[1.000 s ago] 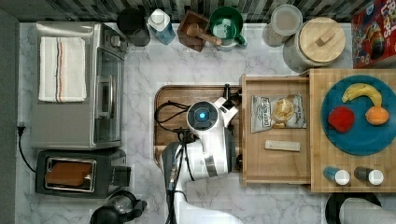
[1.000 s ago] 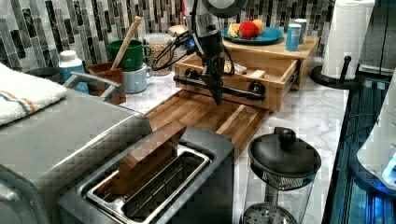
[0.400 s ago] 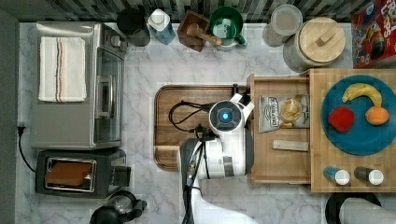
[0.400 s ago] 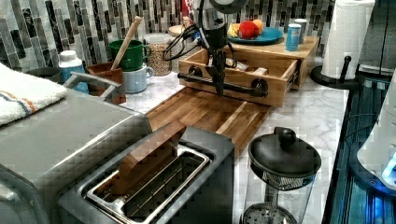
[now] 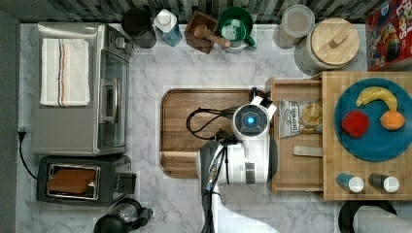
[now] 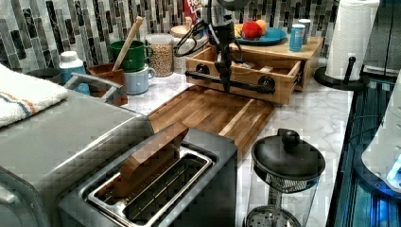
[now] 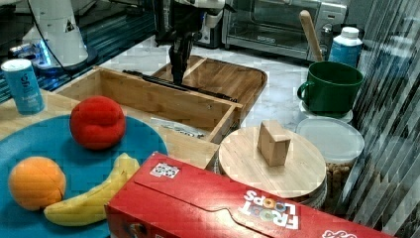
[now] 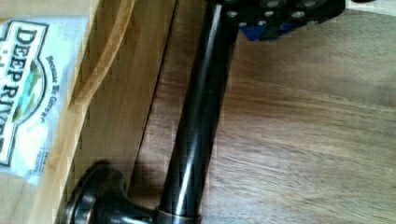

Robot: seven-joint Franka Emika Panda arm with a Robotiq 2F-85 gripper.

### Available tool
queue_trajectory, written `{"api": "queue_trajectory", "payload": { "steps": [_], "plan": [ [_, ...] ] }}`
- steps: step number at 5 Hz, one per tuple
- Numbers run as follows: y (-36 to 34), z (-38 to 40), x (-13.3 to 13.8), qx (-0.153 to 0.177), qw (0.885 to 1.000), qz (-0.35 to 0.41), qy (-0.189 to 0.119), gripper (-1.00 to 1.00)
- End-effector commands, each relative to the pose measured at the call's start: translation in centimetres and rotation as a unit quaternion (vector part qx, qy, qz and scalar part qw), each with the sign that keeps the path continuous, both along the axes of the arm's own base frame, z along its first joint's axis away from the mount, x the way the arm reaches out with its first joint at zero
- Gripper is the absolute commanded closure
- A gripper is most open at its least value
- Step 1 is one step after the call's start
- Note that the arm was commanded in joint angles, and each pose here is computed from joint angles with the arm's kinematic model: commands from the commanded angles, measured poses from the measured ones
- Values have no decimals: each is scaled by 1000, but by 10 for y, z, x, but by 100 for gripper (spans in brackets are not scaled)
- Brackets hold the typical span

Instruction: Close the drawer.

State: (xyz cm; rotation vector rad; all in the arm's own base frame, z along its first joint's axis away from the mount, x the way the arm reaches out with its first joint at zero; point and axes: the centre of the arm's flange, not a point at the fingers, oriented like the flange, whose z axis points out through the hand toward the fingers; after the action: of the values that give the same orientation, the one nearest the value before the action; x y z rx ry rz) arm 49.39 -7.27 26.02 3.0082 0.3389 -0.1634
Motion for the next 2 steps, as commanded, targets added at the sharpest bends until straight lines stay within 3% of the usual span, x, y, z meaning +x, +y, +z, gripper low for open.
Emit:
{"api": "queue_trajectory", "payload": {
  "steps": [1,2],
  "plan": [
    [-148,49,34,-35,988,-105,-107,100],
    [-178,45,28,-58,985,-105,-121,100]
  ]
}}
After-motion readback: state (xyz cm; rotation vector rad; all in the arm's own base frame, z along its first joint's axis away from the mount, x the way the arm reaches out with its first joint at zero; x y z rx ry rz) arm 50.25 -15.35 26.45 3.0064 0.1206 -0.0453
